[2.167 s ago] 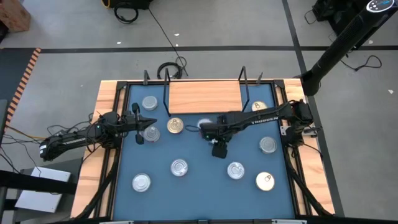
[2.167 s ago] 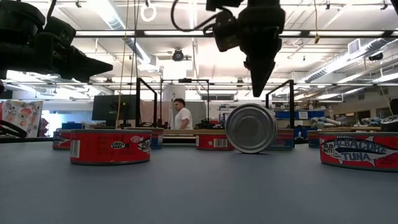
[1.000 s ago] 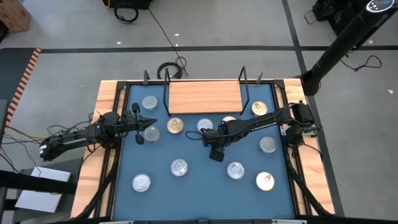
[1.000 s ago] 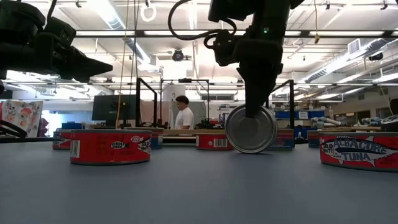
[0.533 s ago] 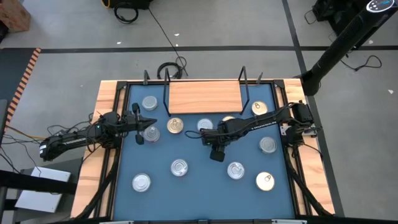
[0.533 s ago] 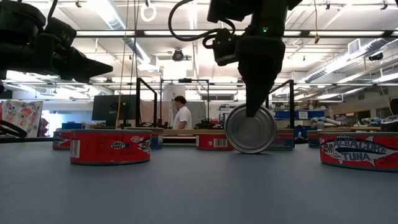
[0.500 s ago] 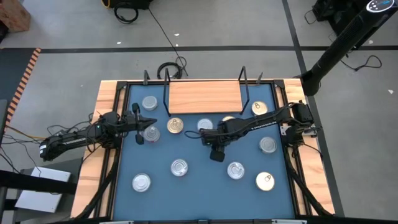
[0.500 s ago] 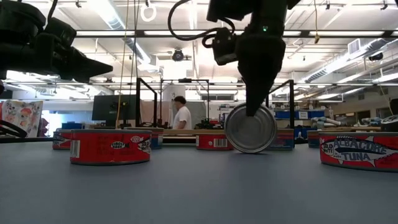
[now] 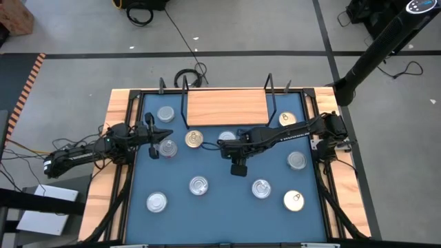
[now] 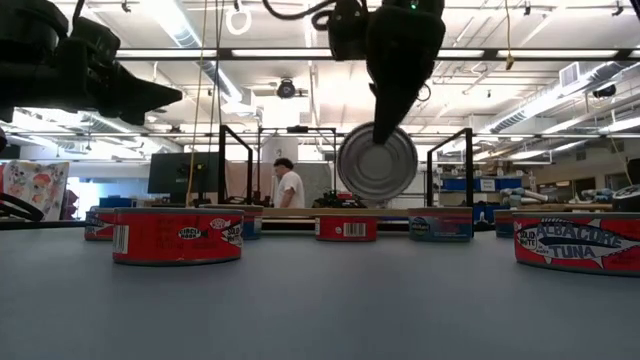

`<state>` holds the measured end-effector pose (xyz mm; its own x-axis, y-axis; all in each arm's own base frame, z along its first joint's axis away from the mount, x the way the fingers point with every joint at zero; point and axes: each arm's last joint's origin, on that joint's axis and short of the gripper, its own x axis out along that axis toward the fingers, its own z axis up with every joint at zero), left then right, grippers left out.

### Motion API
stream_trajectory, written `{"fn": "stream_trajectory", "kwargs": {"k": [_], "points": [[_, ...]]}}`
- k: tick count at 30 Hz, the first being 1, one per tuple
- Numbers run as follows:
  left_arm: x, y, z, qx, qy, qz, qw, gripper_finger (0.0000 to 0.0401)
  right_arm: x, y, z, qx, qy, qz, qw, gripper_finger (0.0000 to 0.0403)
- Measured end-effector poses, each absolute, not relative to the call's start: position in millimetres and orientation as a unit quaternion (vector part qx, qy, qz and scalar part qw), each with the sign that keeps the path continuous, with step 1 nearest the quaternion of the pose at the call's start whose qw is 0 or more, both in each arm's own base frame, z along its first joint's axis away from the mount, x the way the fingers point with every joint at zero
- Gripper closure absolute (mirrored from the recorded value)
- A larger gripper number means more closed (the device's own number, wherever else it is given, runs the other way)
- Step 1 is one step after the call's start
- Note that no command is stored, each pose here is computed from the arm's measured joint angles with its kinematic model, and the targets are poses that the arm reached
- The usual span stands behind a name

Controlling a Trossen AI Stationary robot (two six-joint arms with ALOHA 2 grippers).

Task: Stack canned seafood by type on shelf
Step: Put the green tuna can on the shelf

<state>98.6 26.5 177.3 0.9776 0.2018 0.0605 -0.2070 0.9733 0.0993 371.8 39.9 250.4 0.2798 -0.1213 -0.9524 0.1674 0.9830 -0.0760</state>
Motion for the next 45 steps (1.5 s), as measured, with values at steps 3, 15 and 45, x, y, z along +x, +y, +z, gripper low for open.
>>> {"fn": "stream_trajectory", "kwargs": {"k": [3,15,45], "points": [[98.6,26.5,177.3,0.054,-0.025,0.103,0.993,0.0396,373.2,41.6,255.5,-0.015,0.586,-0.084,0.805,0.0258],[98.6,26.7,175.7,0.069,-0.012,0.106,0.992,0.0396,377.3,54.8,264.2,-0.329,0.549,-0.062,0.766,0.0258],[98.6,26.8,173.9,0.061,-0.002,0.106,0.992,0.0396,377.1,-88.7,240.1,-0.383,0.594,-0.187,0.682,0.0255]]}}
